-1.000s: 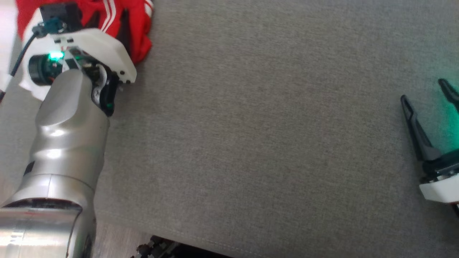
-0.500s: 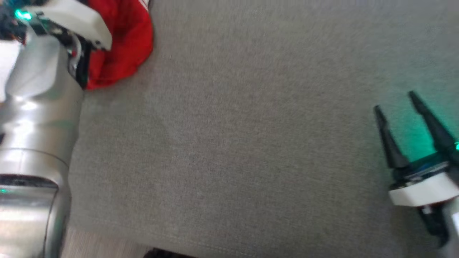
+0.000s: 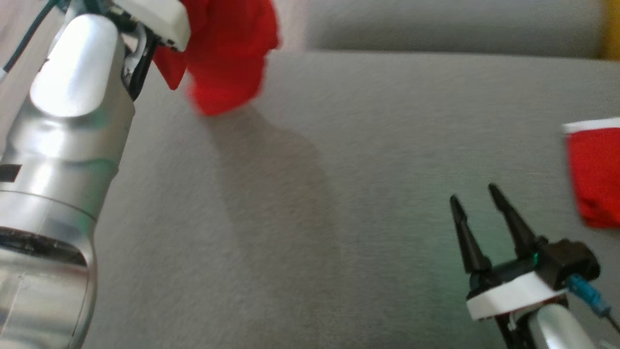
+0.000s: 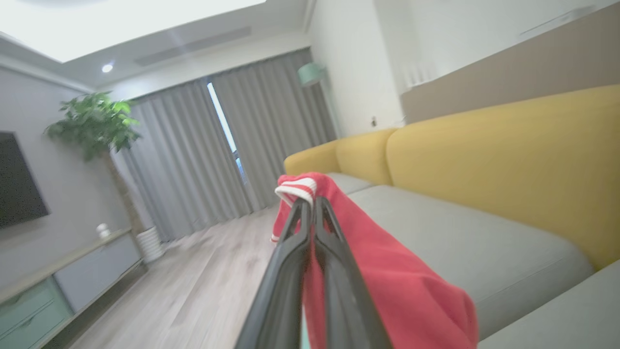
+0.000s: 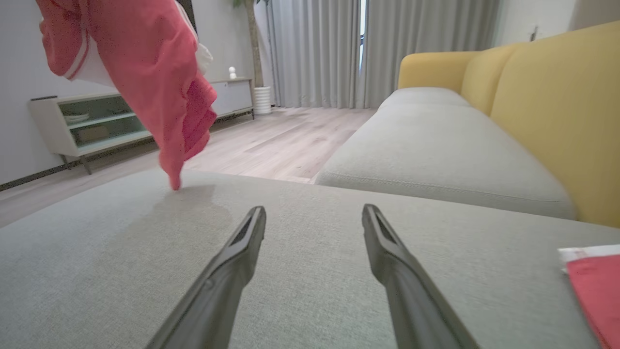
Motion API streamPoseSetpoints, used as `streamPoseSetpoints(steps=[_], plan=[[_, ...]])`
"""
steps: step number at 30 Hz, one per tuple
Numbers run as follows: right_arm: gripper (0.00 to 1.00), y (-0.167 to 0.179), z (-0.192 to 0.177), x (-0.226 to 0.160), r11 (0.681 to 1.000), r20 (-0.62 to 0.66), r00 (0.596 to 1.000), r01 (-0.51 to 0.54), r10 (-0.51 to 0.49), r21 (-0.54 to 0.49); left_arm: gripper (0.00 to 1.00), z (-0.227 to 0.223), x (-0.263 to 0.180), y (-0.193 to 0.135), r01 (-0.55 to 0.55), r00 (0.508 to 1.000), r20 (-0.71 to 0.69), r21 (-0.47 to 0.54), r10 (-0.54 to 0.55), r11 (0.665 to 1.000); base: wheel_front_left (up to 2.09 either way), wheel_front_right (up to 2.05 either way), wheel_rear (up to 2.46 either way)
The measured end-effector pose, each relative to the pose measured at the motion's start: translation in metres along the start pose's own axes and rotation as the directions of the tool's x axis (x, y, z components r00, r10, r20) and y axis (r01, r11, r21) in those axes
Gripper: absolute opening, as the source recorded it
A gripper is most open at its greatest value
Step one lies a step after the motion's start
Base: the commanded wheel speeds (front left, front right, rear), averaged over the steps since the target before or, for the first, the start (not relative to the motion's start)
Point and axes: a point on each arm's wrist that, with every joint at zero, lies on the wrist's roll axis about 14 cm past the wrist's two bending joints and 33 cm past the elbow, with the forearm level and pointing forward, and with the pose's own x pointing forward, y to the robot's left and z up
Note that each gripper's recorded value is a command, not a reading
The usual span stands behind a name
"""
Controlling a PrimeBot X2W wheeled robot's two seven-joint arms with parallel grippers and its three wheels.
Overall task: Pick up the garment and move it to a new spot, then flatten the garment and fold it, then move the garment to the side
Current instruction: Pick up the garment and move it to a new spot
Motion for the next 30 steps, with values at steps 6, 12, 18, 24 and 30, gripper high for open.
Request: streamPoseSetpoints(steps=[6, 12, 18, 24, 30], plan=[[1.00, -0.022, 0.023, -0.041, 0.991, 0.068, 0.989, 0.133, -0.133, -0.001, 0.00, 0.078, 0.017, -0.076, 0.200, 0.965, 0.174, -0.007, -0.196, 0.980, 0.00, 0.00, 0.00], [1.00, -0.042, 0.037, -0.068, 0.973, 0.114, 0.967, 0.231, -0.229, -0.004, 0.00, 0.091, 0.012, -0.152, 0.379, 0.902, 0.231, -0.019, -0.365, 0.925, 0.00, 0.00, 0.00], [1.00, -0.051, 0.021, -0.086, 0.953, 0.067, 0.951, 0.300, -0.302, 0.031, 0.00, -0.009, -0.023, -0.240, 0.507, 0.862, 0.108, -0.141, -0.496, 0.850, 0.00, 0.00, 0.00], [1.00, -0.058, 0.007, -0.084, 0.942, 0.022, 0.943, 0.332, -0.333, 0.051, 0.00, -0.130, -0.100, -0.306, 0.545, 0.793, -0.124, -0.291, -0.596, 0.786, 0.00, 0.00, 0.00], [1.00, -0.059, 0.000, -0.084, 0.936, -0.001, 0.938, 0.345, -0.346, 0.064, 0.71, -0.150, -0.137, -0.328, 0.505, 0.781, -0.178, -0.385, -0.599, 0.772, 0.00, 0.00, 0.00]])
